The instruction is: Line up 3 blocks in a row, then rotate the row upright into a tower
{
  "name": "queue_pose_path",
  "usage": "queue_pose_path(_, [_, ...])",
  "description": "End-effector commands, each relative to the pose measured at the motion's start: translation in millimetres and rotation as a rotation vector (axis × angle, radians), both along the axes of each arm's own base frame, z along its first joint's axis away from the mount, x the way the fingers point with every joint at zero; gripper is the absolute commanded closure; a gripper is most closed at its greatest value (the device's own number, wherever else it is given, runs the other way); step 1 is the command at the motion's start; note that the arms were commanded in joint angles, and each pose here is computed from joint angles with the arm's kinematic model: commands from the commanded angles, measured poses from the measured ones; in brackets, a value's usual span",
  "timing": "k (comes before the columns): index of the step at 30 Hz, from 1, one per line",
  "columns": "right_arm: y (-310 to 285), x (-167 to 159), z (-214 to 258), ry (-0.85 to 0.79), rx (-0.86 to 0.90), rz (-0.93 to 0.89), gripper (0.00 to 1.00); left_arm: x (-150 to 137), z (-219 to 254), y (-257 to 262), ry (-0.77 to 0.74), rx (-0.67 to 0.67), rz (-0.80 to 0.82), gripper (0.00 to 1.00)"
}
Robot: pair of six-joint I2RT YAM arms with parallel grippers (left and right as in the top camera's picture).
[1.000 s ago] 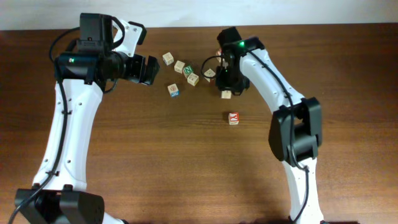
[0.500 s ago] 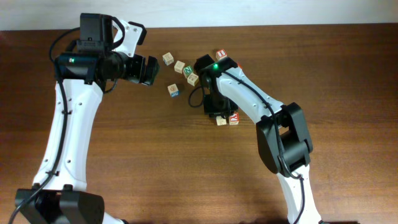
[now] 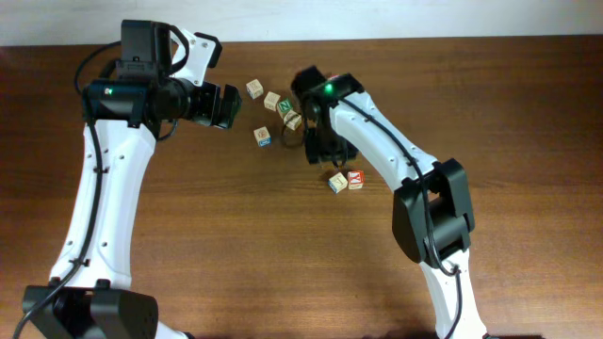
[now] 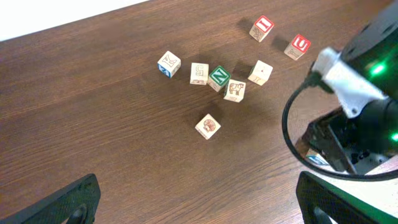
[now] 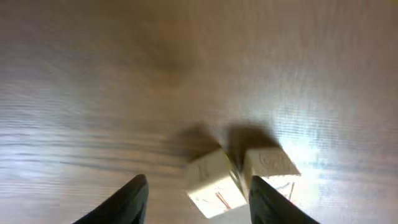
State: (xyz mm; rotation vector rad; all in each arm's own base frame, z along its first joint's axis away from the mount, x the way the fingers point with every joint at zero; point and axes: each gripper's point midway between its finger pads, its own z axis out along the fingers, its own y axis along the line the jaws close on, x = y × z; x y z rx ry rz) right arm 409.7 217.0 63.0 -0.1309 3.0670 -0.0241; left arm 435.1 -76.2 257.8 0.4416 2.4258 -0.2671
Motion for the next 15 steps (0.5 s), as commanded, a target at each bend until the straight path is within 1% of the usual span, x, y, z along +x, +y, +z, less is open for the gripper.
queue_pose_path(1, [7,50,33,-0.197,0.056,0.119,0.46,3,7,-2,-0.022,-0.001,-0.015,0.01])
queue_pose_path(3, [13,77,36,-0.297,0.067,0.232,0.43,3,7,-2,-0.022,-0.001,-0.015,0.01])
queue_pose_path(4, [16,98,33,-0.370,0.064,0.316,0.43,3,7,-2,-0.022,-0.001,-0.015,0.01])
queue_pose_path(7, [14,127,11,-0.435,0.049,0.379,0.42,3,7,-2,-0.022,-0.001,-0.015,0.01])
queue_pose_path(11, [4,148,-22,-0.449,0.036,0.411,0.43,3,7,-2,-0.022,-0.001,-0.016,0.01])
queue_pose_path(15, [13,148,-39,-0.428,0.107,0.425,0.44,3,7,-2,-0.021,-0.001,-0.016,0.01])
